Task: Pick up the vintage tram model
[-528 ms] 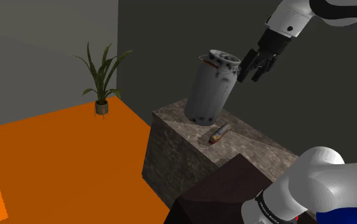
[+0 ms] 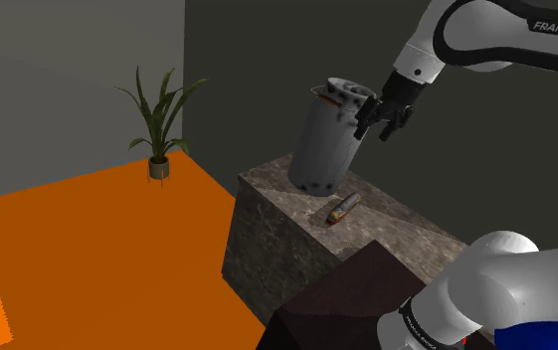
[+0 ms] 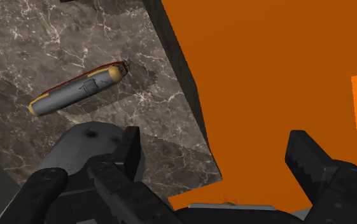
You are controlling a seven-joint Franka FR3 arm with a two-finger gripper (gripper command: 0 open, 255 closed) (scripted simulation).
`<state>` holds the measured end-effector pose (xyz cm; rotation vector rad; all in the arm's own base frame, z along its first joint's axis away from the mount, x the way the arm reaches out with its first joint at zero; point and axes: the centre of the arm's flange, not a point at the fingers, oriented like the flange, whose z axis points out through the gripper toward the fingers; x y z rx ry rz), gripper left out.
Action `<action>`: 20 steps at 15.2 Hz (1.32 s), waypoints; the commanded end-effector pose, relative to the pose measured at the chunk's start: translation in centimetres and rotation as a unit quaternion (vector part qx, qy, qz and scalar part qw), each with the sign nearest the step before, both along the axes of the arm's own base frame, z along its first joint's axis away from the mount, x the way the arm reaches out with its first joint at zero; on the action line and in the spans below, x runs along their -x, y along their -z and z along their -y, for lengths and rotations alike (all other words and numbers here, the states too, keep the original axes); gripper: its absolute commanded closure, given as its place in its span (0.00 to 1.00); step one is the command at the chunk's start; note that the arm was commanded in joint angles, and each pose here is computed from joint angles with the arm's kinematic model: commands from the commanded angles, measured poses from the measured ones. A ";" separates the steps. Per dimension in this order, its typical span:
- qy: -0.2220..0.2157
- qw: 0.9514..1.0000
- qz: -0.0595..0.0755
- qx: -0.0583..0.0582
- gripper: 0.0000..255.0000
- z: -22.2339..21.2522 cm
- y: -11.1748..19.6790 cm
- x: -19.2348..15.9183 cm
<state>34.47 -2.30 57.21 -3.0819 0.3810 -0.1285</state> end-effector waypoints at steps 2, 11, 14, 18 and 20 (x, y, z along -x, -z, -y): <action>0.039 0.999 -0.001 -0.002 0.00 1.8 2.9 -2.0; 0.156 0.988 -0.007 -0.009 0.00 8.3 11.9 -6.3; 0.194 0.981 -0.009 -0.011 0.00 10.6 14.9 -7.4; 0.244 0.969 -0.012 -0.014 0.00 13.9 18.9 -8.4; 0.270 0.963 -0.013 -0.015 0.00 15.5 20.9 -8.9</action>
